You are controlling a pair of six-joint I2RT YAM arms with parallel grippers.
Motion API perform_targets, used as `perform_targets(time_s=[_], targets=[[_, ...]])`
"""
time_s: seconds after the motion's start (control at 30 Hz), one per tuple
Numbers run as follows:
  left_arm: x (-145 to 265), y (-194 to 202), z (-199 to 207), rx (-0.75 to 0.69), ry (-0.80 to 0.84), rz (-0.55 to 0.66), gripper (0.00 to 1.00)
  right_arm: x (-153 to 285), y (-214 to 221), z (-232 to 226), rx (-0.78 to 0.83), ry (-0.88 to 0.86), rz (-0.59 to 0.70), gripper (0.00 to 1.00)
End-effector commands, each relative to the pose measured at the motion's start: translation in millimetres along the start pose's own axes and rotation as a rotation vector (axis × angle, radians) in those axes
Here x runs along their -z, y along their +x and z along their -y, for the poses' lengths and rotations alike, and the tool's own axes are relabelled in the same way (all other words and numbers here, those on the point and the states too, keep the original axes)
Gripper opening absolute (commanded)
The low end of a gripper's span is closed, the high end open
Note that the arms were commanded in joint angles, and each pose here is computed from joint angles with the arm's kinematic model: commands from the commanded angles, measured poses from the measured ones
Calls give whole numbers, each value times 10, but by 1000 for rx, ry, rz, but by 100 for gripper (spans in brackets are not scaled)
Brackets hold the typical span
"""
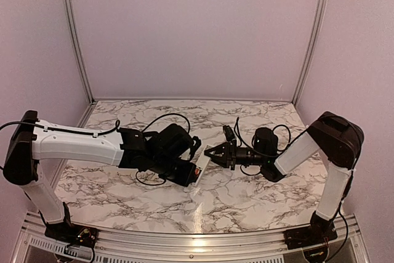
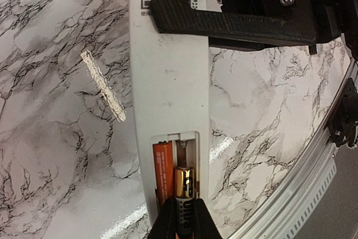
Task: Load the batteries into the remote control
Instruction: Place the battery in the battery compartment.
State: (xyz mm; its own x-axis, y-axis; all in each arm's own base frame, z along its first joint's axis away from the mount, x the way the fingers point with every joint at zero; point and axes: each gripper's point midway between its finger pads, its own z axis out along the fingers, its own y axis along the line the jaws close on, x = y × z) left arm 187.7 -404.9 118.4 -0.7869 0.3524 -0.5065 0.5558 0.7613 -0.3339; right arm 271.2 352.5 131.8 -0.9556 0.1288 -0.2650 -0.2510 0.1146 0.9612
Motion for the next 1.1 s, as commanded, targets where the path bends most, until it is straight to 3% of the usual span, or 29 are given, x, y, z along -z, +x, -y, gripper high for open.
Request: perform_targets(time_s=[0.0, 0.27, 0.47, 0.83, 1.07], targets=[[-54, 7, -77, -16, -67, -22, 0, -75, -70, -183, 48, -64, 12, 0], [-154, 13, -97, -32, -94, -48, 0, -80, -66, -169, 45, -67, 10, 0], [-148, -17, -58, -51, -83, -46, 11, -89, -60, -177, 38, -80, 4, 0], [-83, -38, -17, -72, -60, -40, 22, -82, -75, -202, 36, -89, 7, 0], [364, -363, -5, -118, -69, 124, 30, -48, -83, -227, 41, -95, 0, 0]])
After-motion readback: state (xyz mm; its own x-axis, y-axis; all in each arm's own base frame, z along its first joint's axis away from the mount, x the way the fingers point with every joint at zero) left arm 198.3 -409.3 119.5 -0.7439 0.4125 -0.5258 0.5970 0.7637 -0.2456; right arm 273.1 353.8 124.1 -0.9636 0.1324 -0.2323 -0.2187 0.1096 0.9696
